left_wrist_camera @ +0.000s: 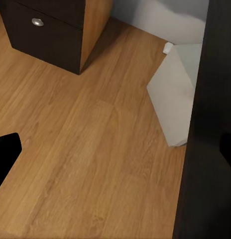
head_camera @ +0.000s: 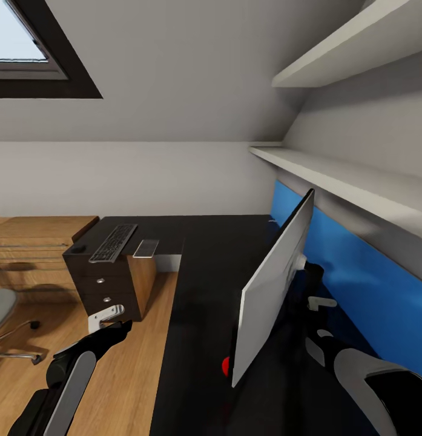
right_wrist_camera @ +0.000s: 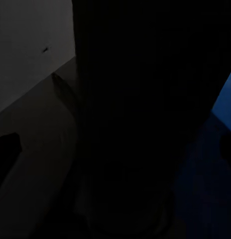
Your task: In the bedroom, organize the workspace by keeping the computer under the desk, ensuring the monitor is on the desk, placing the keyboard on the desk next to the monitor, placing the mouse on the desk next to the keyboard, moving the folder from the swivel chair onto the desk next to the mouse, stacking the notebook on top of the folder with the pen on top of the notebook, and positioning the swivel chair next to the desk.
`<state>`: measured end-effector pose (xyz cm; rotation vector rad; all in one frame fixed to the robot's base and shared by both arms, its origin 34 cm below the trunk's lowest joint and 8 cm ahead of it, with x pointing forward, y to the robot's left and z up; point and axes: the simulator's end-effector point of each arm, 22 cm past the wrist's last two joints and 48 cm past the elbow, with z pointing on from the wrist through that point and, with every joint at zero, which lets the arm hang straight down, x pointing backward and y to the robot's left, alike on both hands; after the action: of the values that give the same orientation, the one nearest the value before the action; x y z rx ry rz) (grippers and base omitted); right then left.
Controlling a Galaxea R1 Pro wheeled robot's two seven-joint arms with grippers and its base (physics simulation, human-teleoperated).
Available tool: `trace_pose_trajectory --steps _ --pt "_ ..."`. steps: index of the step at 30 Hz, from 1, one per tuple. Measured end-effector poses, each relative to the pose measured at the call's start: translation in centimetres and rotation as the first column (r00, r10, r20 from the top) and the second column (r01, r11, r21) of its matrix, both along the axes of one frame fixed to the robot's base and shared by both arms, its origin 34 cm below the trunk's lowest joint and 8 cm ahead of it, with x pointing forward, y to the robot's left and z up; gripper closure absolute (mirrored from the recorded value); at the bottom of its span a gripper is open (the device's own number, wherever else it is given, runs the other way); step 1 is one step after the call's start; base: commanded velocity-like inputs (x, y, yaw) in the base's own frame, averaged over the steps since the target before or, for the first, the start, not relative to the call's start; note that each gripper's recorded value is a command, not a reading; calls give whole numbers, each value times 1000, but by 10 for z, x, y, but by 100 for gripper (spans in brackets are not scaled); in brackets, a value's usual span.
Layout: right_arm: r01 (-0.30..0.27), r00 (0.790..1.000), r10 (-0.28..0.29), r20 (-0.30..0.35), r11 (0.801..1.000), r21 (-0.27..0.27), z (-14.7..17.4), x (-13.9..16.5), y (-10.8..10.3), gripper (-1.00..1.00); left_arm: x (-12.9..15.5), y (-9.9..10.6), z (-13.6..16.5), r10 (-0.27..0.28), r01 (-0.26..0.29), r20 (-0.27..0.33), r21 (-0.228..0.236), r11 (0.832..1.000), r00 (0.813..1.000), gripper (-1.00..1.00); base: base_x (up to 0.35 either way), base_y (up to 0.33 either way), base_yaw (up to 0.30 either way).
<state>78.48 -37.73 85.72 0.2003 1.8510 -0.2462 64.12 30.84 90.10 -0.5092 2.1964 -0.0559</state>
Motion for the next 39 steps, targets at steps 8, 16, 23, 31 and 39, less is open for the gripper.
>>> trace_pose_trajectory --steps 8,16,23,31,39 --pt "2 1000 -2 0 1000 1 0 0 -1 -100 0 0 0 0 0 0 0 1000 1000 -100 0 0 0" --pt "2 1000 -2 0 1000 1 0 0 -1 -100 0 0 0 0 0 0 0 1000 1000 -100 0 0 0" --pt "1 1000 -1 0 1000 1 0 0 -1 -100 0 0 0 0 0 0 0 1000 1000 -100 -79 0 0" --pt "1 1000 -1 0 1000 1 -1 0 -1 -100 0 0 0 0 0 0 0 1000 1000 -100 -302 0 0" --pt "-1 1000 1 -1 1000 0 -1 0 -1 -100 0 0 0 -1 1 -1 0 1000 1000 -100 -331 0 0"
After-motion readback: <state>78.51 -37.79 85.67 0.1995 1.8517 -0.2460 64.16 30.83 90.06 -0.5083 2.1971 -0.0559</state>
